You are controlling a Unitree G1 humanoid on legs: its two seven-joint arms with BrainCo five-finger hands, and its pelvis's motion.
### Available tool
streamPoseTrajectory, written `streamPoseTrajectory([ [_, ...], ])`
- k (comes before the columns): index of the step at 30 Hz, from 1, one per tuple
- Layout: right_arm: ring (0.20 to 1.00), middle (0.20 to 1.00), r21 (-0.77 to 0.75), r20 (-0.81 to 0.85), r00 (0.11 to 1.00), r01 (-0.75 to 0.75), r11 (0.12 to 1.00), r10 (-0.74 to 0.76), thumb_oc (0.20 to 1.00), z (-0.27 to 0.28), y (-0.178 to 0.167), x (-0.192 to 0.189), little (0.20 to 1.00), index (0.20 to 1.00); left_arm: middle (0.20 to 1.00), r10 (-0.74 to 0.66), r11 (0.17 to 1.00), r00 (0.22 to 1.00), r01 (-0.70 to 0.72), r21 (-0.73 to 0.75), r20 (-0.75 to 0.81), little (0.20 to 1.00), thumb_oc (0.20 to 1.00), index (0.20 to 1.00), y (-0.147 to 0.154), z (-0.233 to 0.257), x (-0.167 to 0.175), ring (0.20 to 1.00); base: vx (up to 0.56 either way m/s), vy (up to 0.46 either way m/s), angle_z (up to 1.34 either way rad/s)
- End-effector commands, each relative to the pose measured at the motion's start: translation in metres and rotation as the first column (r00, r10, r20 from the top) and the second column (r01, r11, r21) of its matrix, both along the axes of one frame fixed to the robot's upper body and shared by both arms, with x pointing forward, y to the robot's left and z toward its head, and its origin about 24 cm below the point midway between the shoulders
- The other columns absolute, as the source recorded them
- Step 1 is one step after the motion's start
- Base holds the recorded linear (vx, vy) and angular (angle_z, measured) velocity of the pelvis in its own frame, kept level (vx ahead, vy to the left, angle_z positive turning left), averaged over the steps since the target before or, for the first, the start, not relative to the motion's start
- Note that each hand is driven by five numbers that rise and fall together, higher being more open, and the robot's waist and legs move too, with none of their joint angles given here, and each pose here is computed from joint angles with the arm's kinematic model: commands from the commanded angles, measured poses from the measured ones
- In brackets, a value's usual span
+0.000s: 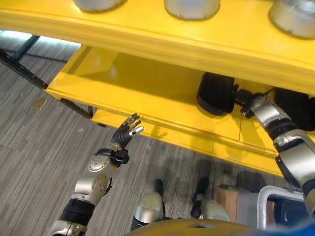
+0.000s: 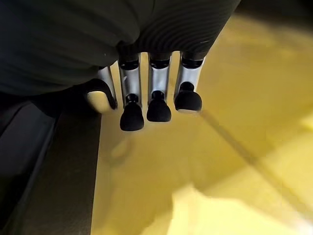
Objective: Move parts from the plastic box to the shelf.
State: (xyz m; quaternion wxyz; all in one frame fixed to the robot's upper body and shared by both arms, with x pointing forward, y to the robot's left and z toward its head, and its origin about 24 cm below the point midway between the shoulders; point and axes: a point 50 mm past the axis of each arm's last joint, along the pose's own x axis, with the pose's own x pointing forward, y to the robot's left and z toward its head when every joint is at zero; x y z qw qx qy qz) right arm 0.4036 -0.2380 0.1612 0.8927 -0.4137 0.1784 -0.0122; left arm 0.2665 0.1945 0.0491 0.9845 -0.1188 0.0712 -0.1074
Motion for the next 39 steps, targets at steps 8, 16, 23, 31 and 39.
streamPoseTrajectory([
  [8, 0.2, 0.2, -0.229, 0.283, 0.957, 0.136, 0.964, -0.068, 0.2, 0.102, -0.027, 0.002, 0.2, 0.2, 1.0, -0.032, 0.997, 0.983, 0.045, -0.064, 0.183, 1.0, 1.0, 1.0, -0.01, 0.038, -0.009, 1.0, -0.06, -0.03, 0.0],
  [16, 0.2, 0.2, -0.285, 0.325, 0.939, 0.209, 0.935, -0.111, 0.2, 0.124, -0.039, -0.005, 0.2, 0.2, 1.0, -0.05, 0.994, 0.977, 0.068, -0.083, 0.205, 1.0, 1.0, 1.0, -0.01, 0.043, -0.011, 1.0, -0.03, -0.039, 0.06],
  [23, 0.2, 0.2, -0.509, 0.368, 0.929, 0.243, 0.826, -0.046, 0.2, 0.145, -0.035, -0.006, 0.2, 0.2, 1.0, -0.063, 0.993, 0.978, 0.081, -0.083, 0.2, 1.0, 1.0, 1.0, -0.012, 0.042, -0.01, 1.0, 0.02, -0.006, -0.03],
  [31, 0.2, 0.2, -0.546, 0.347, 0.937, 0.231, 0.805, -0.034, 0.2, 0.148, -0.032, -0.007, 0.2, 0.2, 1.0, -0.069, 0.993, 0.98, 0.084, -0.077, 0.188, 1.0, 1.0, 1.0, -0.01, 0.04, -0.014, 1.0, 0.02, -0.007, 0.0],
  [39, 1.0, 1.0, -0.533, 0.374, 0.927, 0.245, 0.81, -0.035, 1.0, 0.146, -0.03, -0.005, 1.0, 1.0, 1.0, -0.07, 0.993, 0.981, 0.086, -0.082, 0.179, 1.0, 1.0, 1.0, -0.01, 0.039, -0.015, 1.0, 0.01, 0.004, 0.0],
])
